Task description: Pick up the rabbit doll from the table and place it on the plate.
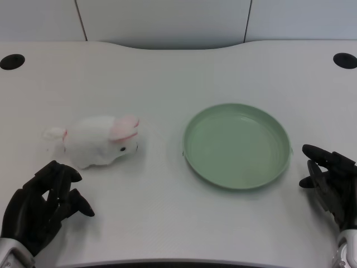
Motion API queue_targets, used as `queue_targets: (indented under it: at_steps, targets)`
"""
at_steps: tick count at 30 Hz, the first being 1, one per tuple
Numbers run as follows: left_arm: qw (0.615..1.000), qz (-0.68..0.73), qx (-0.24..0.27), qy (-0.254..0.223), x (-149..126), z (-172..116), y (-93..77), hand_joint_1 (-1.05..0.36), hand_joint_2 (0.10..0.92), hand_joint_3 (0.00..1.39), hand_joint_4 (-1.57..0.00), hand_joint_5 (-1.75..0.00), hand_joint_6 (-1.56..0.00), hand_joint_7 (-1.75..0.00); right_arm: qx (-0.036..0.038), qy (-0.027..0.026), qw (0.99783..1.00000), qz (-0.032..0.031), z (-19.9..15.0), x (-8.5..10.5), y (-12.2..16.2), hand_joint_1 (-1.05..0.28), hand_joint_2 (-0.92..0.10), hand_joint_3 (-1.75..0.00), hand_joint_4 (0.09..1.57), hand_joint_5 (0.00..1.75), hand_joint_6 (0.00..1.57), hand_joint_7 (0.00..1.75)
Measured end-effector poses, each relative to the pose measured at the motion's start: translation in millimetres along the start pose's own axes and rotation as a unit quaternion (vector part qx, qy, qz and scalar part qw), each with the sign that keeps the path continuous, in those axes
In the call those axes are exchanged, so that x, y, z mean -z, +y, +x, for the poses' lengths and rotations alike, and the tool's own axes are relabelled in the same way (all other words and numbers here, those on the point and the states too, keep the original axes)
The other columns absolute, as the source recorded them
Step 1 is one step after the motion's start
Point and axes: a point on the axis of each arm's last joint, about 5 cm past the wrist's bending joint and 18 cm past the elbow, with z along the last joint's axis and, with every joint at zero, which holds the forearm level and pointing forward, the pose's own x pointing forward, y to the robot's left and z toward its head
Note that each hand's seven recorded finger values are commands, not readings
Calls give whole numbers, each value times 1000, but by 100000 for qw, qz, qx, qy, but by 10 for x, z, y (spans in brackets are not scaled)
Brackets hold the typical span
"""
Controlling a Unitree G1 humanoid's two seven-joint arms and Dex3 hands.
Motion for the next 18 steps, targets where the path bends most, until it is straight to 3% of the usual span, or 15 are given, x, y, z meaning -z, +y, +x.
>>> queue_targets:
  at_steps: [3,7,11,15,18]
  targets:
    - [100000,82,62,-155,-6,0,-2,-652,921,560,-702,-1746,-460,-1633,129,-44,100000,-212,0,0,4,-345,-921,-291,746,1326,1027,27]
    - [100000,79,137,-142,-14,-7,-5,-660,921,538,-708,-1746,-474,-1620,386,-301,99981,-1883,-1,-1,18,-357,-921,-311,766,1336,1033,30]
    - [99999,179,-71,-260,-16,-23,0,-655,921,550,-693,-1746,-451,-1620,449,-463,99979,-1933,-5,0,21,-342,-921,-320,746,1324,1015,20]
    - [100000,112,-230,-167,-8,-35,4,-655,921,545,-677,-1746,-422,-1626,-237,-653,99985,-1592,-5,-2,16,-344,-921,-313,719,1296,995,9]
    - [99999,-20,-293,-269,-3,-42,1,-652,921,544,-675,-1746,-419,-1631,-88,-632,99987,-1448,-4,-2,13,-331,-921,-310,729,1293,995,9]
